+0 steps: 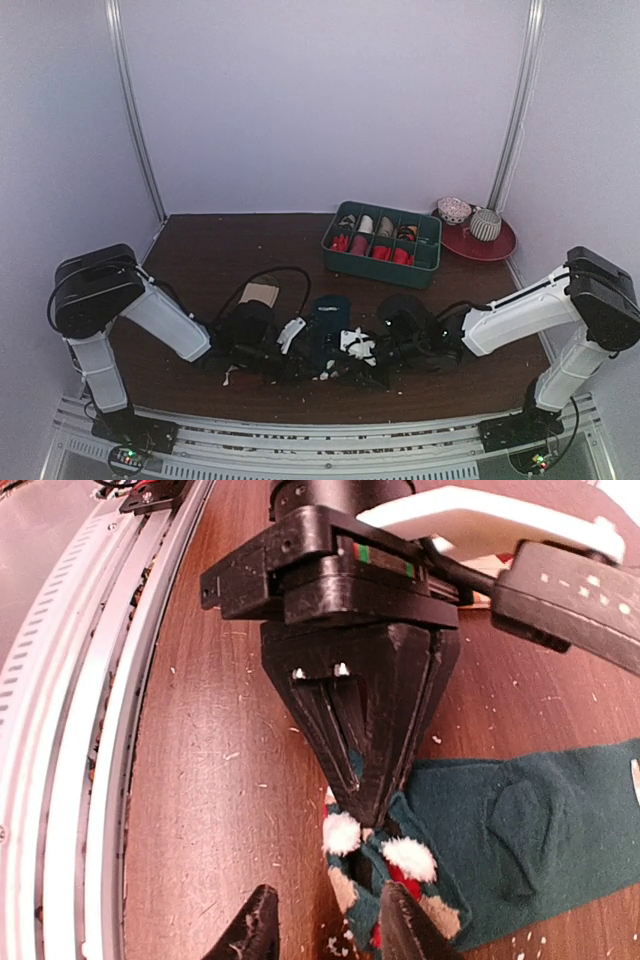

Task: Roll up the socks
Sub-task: Roll the sock at the center of the board.

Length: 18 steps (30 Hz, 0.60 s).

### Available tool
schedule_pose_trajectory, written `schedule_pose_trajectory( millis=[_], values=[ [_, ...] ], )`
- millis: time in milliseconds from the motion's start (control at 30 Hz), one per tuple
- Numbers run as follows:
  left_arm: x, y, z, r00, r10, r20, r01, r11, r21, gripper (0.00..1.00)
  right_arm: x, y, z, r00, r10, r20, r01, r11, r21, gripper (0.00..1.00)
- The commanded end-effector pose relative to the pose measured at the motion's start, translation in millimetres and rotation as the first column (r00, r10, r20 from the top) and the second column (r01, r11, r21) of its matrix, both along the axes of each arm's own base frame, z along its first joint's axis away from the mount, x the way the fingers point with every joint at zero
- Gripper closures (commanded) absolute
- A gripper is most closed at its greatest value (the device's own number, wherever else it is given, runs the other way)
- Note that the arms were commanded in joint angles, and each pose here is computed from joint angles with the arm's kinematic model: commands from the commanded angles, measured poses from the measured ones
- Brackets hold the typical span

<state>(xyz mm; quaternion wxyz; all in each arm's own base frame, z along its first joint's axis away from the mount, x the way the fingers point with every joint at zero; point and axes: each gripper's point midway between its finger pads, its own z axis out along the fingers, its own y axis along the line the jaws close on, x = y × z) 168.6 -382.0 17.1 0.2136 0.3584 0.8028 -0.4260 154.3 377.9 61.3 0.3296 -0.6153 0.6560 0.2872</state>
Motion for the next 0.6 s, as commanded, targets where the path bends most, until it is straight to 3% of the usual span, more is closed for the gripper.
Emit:
schedule_pose_trajectory(
  millis=[0, 267, 367, 433, 467, 567],
  values=[
    [-16, 45, -61, 0.990, 0.064, -0.127, -0.031, 0.970, 0.241, 1.00, 12, 9, -7, 0.998, -0.004, 0.070, 0.005, 1.000, -0.023, 0.61],
    [-18, 46, -61, 0.992, 0.044, -0.122, -0.014, 0.972, 0.236, 1.00, 31, 12, -33, 0.993, -0.076, 0.092, 0.085, 0.992, -0.097, 0.58],
    [-16, 43, -56, 0.994, 0.036, -0.101, -0.014, 0.976, 0.217, 1.00, 35, 9, -45, 0.990, -0.133, 0.045, 0.138, 0.979, -0.150, 0.81],
    [-9, 40, -45, 0.997, 0.047, -0.059, -0.035, 0.980, 0.194, 1.00, 35, 5, -52, 0.986, -0.164, 0.011, 0.163, 0.969, -0.184, 0.91],
    [-3, 39, -39, 0.998, 0.058, -0.028, -0.052, 0.981, 0.188, 0.98, 32, 3, -56, 0.984, -0.175, -0.016, 0.169, 0.965, -0.198, 0.95],
    [17, 34, -10, 0.991, 0.090, 0.098, -0.105, 0.982, 0.158, 0.70, 18, -4, -64, 0.964, -0.215, -0.158, 0.178, 0.959, -0.222, 1.00]
  ],
)
